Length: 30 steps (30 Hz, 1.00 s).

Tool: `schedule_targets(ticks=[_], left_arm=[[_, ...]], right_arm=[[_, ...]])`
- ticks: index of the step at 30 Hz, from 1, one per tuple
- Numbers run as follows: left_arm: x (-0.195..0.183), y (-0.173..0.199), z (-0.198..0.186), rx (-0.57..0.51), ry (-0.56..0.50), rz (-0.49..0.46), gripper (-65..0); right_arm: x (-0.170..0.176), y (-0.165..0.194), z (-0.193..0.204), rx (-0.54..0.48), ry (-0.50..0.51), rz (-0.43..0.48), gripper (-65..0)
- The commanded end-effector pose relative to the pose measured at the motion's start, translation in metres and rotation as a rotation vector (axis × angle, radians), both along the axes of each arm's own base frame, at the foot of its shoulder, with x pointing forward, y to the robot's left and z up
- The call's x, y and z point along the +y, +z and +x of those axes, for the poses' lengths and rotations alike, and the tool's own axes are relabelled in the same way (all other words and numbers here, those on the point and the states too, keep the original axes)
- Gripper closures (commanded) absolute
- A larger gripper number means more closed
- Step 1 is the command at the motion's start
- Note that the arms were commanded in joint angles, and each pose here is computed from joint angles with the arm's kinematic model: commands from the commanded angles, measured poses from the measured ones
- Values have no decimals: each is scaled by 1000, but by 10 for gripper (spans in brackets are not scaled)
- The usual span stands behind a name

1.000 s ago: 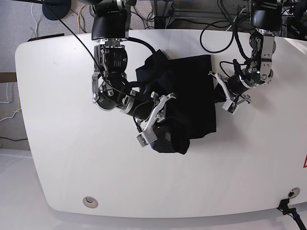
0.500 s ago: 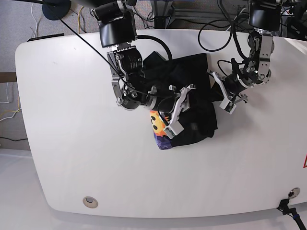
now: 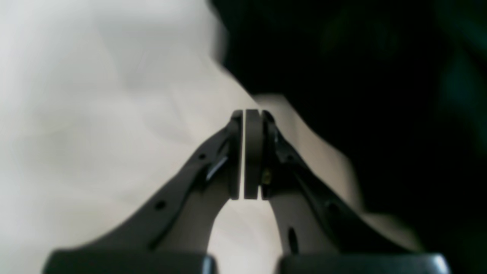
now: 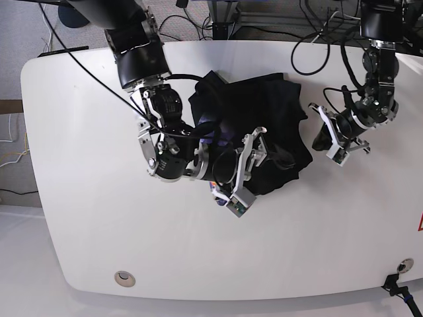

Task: Fold the T-shirt properly
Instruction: 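Lift the shirt end with the right gripper and fold it over the stack, then pull the folded shirt edges with both grippers to square the bundle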

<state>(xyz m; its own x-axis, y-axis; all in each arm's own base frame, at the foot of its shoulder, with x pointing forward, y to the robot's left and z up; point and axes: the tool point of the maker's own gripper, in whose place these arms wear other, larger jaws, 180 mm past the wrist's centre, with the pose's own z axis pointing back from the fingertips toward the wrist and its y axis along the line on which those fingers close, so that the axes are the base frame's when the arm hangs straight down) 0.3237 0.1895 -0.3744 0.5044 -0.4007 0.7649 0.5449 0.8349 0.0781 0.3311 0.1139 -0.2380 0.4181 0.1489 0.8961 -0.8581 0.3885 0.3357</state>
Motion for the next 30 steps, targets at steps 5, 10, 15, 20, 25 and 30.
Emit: schedule_targets(ticks=[5, 10, 15, 20, 25, 30], left_arm=[[24, 76, 28, -222, 40, 23, 0], [-29, 98, 15, -301, -8, -81, 0], [-91, 78, -15, -237, -73, -203, 0], [-143, 52, -47, -133, -155, -283, 0], [-149, -1, -64, -11, -202, -166, 0], [-136, -35, -57, 66, -187, -110, 0]], right_arm=[[-34, 13, 26, -43, -81, 18, -329], [-44, -6, 45, -35, -138, -45, -133], [-45, -26, 63, -92, -210, -134, 0], [-45, -47, 81, -143, -261, -201, 0], [-50, -79, 89, -129, -299, -207, 0], [-71, -123, 90, -82, -347, -209, 0]])
